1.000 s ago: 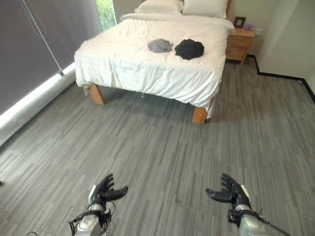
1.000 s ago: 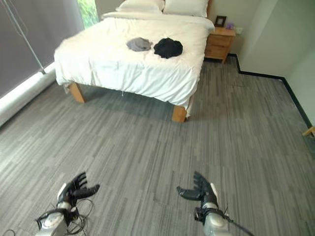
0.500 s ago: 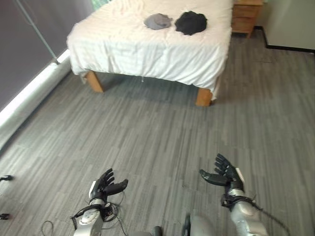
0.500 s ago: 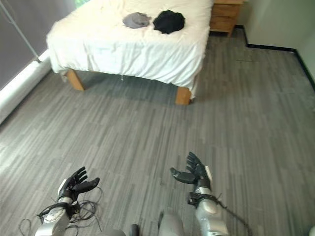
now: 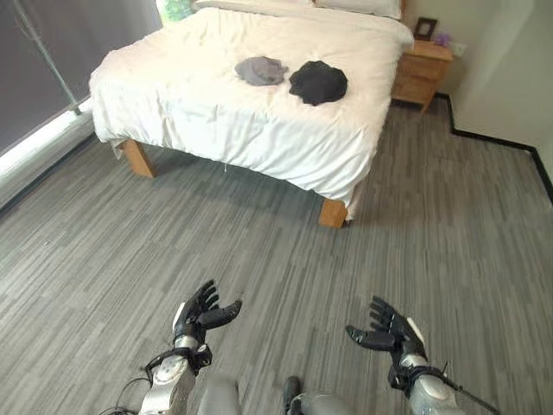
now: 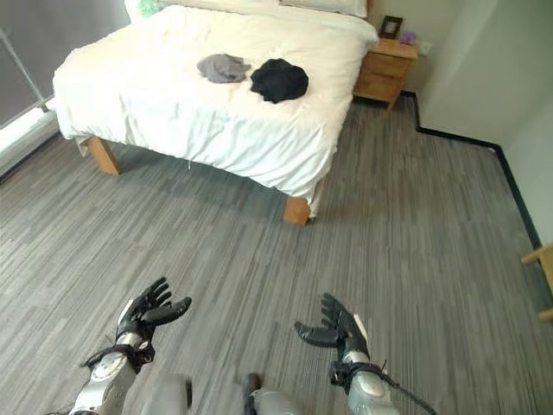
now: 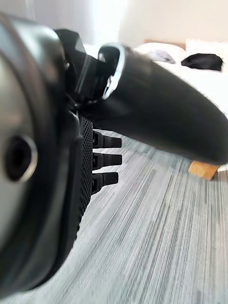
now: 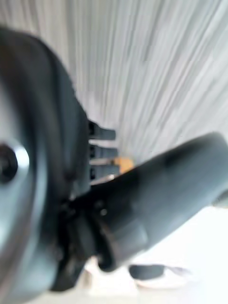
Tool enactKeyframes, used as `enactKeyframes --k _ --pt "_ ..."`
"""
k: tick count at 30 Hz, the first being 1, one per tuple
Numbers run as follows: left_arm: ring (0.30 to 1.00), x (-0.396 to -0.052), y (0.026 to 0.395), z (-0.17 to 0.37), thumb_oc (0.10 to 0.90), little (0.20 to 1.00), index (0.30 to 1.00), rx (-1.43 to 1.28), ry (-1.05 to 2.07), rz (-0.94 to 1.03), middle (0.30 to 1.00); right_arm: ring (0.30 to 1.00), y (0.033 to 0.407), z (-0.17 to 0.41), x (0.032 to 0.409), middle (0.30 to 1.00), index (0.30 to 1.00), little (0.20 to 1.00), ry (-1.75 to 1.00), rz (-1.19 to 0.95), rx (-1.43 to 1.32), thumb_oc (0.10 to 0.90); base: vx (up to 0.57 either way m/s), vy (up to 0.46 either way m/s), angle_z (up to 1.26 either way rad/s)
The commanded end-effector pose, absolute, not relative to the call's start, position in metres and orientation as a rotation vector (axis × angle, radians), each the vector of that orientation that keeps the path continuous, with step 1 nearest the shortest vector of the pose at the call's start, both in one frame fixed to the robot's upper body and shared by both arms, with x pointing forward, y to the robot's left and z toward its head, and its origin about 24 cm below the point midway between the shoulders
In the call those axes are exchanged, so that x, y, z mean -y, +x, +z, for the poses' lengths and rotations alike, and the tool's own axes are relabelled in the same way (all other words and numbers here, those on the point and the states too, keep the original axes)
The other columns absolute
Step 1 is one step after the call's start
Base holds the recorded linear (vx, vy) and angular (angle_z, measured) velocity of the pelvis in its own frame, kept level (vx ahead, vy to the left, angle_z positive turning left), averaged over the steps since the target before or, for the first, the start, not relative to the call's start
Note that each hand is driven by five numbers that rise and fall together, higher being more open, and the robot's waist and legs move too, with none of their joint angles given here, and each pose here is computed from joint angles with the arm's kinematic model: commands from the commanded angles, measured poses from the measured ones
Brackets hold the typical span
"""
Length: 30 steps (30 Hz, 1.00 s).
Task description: Pick up bed clothes into laundry basket.
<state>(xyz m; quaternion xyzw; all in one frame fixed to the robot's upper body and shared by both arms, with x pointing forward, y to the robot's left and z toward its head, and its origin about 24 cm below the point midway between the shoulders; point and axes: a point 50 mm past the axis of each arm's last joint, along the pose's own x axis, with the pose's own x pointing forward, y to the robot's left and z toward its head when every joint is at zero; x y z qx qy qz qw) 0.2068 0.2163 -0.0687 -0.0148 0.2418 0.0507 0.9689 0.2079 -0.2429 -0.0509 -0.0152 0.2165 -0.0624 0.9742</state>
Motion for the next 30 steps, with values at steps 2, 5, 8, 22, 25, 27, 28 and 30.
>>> enactKeyframes --k 2,5,8,22,25,27,28,30 --pt "0.900 -0.240 0.242 -0.017 0.800 0.900 0.900 -0.215 0.012 0.110 0.900 0.900 0.263 0.021 0.239 0.900 0.900 0.900 -0.098 -0.052 -0.079 0.800 0.72 0.162 -0.52" --pt "0.900 -0.246 0.242 -0.016 0.800 0.900 0.900 -0.214 0.034 0.134 0.900 0.900 0.272 0.020 0.228 0.900 0.900 0.900 -0.067 -0.034 -0.074 0.800 0.79 0.168 -0.48" --pt "0.900 -0.250 0.242 -0.012 0.800 0.900 0.900 -0.204 0.028 0.140 0.900 0.900 0.271 0.013 0.204 0.900 0.900 0.900 0.098 0.003 -0.084 0.800 0.64 0.240 -0.16" --pt "0.900 -0.188 0.272 0.041 0.800 0.900 0.900 0.033 -0.027 -0.248 0.900 0.900 0.280 0.084 0.225 0.900 0.900 0.900 -0.091 0.053 0.187 0.800 0.50 0.063 0.67" --pt "0.900 -0.178 0.267 0.046 0.800 0.900 0.900 0.045 -0.041 -0.345 0.900 0.900 0.287 0.147 0.247 0.900 0.900 0.900 -0.252 0.065 0.367 0.800 0.28 -0.173 1.28" --pt "0.900 -0.166 0.253 0.035 0.800 0.900 0.900 0.003 -0.092 -0.413 0.900 0.900 0.302 0.177 0.254 0.900 0.900 0.900 -0.346 0.044 0.432 0.800 0.24 -0.147 0.73" --pt "0.900 -0.162 0.247 0.030 0.800 0.900 0.900 -0.015 -0.120 -0.437 0.900 0.900 0.314 0.197 0.262 0.900 0.900 0.900 -0.445 0.029 0.444 0.800 0.19 -0.111 0.35" --pt "0.900 -0.153 0.236 0.024 0.800 0.900 0.900 -0.060 -0.165 -0.497 0.900 0.900 0.331 0.228 0.275 0.900 0.900 0.900 -0.615 -0.008 0.422 0.800 0.12 -0.100 0.33"
